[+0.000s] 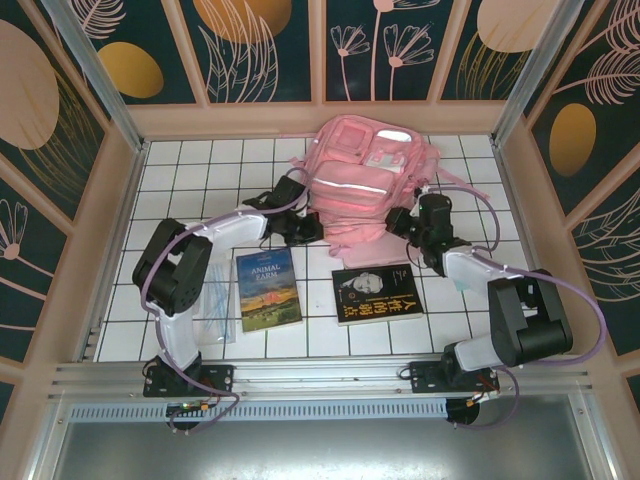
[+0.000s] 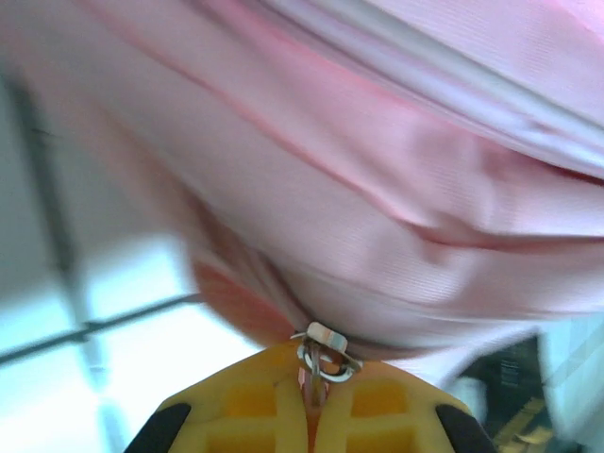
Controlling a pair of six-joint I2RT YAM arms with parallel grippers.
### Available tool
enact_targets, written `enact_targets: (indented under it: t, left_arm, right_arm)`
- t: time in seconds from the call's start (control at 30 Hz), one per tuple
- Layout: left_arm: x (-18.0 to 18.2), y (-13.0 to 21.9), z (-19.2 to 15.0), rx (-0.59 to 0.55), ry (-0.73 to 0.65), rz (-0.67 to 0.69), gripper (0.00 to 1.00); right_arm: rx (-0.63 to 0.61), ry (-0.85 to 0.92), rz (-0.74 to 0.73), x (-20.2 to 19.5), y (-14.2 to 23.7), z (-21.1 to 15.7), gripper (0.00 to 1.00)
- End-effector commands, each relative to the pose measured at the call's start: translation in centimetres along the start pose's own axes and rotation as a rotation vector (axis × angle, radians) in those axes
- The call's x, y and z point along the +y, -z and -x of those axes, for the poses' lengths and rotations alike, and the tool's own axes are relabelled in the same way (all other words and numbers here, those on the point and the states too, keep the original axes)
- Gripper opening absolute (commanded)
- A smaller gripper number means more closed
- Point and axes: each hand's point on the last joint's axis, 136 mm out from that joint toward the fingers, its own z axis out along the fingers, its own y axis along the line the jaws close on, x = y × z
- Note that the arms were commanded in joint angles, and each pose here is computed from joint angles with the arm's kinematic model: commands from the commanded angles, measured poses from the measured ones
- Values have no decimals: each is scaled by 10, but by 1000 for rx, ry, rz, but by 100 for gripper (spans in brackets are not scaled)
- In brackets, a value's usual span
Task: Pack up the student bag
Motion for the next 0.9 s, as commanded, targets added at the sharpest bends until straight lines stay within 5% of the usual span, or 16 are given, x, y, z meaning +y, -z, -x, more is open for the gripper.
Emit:
enact_targets:
  t: [0.0, 0.2, 0.4, 0.53, 0.87]
  left_arm:
    - [84, 21, -29, 124, -71, 362, 0]
    - [52, 30, -30, 111, -171, 275, 0]
    - [-43, 33, -54, 90, -315, 77, 0]
    - [-103, 18, -42, 46, -269, -107, 0]
    - [-166, -14, 24, -127, -241, -252, 0]
  right_arm:
    - [-213, 97, 4, 13, 14, 71, 0]
    - [-204, 112, 19, 16, -16, 92, 0]
    - [-187, 58, -20, 10, -65, 127, 3]
    - [-99, -56, -99, -1, -78, 141, 58]
    - [59, -227, -117, -3, 2, 83, 99]
